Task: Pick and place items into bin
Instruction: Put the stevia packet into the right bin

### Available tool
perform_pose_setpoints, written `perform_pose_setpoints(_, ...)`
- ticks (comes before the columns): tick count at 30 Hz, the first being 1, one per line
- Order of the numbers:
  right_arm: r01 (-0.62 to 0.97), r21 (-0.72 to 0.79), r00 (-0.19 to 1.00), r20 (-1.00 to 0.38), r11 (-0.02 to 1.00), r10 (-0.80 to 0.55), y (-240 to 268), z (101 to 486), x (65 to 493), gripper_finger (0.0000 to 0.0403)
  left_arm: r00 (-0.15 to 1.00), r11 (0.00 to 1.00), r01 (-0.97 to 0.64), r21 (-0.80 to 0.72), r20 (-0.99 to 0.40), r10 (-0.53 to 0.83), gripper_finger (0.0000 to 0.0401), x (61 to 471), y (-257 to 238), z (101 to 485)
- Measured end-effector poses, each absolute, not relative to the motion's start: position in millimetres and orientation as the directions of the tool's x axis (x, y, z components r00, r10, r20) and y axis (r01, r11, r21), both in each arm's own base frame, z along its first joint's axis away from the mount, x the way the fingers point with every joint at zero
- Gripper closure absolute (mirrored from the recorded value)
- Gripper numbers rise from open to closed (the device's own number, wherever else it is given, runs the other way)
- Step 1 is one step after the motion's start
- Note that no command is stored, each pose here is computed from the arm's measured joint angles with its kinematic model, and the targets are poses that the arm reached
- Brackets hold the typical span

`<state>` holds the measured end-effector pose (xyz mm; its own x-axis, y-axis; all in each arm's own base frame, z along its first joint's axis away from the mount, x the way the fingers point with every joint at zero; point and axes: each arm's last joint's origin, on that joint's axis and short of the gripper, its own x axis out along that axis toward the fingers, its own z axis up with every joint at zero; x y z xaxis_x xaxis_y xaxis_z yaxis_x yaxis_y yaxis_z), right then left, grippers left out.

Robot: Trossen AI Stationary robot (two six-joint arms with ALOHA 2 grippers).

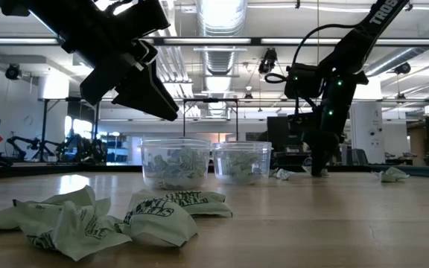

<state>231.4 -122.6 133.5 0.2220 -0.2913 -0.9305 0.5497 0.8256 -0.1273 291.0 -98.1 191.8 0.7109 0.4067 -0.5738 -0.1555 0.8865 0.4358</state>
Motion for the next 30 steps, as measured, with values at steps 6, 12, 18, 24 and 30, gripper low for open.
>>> perform_pose_setpoints(6, 0.533, -0.082, 0.268, -0.928, 0.842, -0.260, -122, 139, 238, 0.0370, 0.709, 0.886, -0.155, 0.437, -0.575, 0.407, 0.0273, 291, -98, 191)
perform_pose_setpoints(12, 0.483, -0.021, 0.337, -0.918, 0.876, -0.208, -113, 148, 246, 0.0370, 0.709, 0.886, -0.154, 0.437, -0.575, 0.407, 0.0273, 291, -98, 191)
perform_pose_setpoints(18, 0.425, -0.011, 0.418, -0.884, 0.905, -0.207, -97, 168, 250, 0.0370, 0.709, 0.886, -0.154, 0.437, -0.576, 0.407, 0.0273, 290, -98, 191)
perform_pose_setpoints(24, 0.327, -0.002, 0.540, -0.820, 0.945, -0.189, -70, 194, 253, 0.0369, 0.710, 0.887, -0.155, 0.436, -0.574, 0.407, 0.0273, 291, -98, 191)
perform_pose_setpoints(30, 0.118, 0.005, 0.697, -0.713, 0.993, -0.079, -37, 214, 263, 0.0369, 0.709, 0.887, -0.155, 0.436, -0.576, 0.407, 0.0273, 290, -98, 191)
